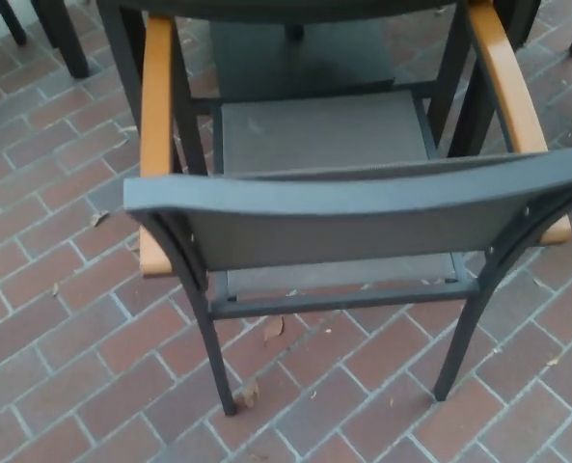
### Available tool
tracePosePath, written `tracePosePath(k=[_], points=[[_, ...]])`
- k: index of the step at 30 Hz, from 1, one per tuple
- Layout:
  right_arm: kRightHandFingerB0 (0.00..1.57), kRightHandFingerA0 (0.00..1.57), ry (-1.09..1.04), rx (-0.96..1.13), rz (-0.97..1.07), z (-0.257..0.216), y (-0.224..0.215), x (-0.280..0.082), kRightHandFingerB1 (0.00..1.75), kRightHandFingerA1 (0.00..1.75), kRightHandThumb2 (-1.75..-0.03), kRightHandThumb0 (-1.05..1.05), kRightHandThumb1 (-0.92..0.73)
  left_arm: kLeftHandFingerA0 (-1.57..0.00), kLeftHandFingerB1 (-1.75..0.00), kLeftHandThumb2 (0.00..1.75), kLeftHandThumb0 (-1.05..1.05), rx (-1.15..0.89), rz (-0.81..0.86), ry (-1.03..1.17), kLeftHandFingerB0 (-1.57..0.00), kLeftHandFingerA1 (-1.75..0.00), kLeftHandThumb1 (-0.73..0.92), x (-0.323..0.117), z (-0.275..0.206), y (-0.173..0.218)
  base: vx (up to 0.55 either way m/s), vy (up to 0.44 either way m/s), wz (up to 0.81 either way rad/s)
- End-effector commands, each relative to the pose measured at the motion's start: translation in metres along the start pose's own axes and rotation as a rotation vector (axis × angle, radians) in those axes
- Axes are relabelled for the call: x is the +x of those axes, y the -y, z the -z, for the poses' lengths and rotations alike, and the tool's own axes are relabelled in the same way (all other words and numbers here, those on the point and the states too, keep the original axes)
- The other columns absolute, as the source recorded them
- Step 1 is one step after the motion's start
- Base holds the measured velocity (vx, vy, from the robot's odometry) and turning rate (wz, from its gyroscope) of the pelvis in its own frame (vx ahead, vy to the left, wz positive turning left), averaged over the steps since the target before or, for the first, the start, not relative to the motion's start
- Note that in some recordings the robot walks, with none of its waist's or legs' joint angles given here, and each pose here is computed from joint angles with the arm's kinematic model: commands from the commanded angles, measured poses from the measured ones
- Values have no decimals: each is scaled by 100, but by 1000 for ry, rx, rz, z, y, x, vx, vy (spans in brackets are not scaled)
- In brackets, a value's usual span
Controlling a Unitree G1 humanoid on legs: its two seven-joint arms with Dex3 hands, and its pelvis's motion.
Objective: A chair is kept outside and the robot walks towards it to grab it and pull it out towards itself
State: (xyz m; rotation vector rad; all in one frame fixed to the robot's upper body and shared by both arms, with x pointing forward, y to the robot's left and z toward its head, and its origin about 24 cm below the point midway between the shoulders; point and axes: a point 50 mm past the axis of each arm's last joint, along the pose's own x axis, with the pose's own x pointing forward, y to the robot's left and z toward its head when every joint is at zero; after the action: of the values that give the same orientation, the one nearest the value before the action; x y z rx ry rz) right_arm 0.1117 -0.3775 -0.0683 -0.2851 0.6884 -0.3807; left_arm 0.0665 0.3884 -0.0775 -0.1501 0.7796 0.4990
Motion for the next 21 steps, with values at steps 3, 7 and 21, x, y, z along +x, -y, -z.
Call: tracePosePath(k=[3,7,21], points=[[0,0,-12,7,24,3,5,-2,0,5,-91,-94,-54,-21,-35,55,-57,-17,-23,12,-26,-57,48,0,-3,-5,273,33,-29],[0,0,-19,5,31,4,5,-3,1,6,-89,-92,-53,-22,-36,55,-61,11,-17,16,-27,-56,47,-1,-4,-6,340,193,-23],[0,0,-20,6,37,-1,9,1,1,5,-87,-90,-51,-17,-37,55,-63,0,-5,25,-26,-57,46,-4,-3,-6,196,87,4]])
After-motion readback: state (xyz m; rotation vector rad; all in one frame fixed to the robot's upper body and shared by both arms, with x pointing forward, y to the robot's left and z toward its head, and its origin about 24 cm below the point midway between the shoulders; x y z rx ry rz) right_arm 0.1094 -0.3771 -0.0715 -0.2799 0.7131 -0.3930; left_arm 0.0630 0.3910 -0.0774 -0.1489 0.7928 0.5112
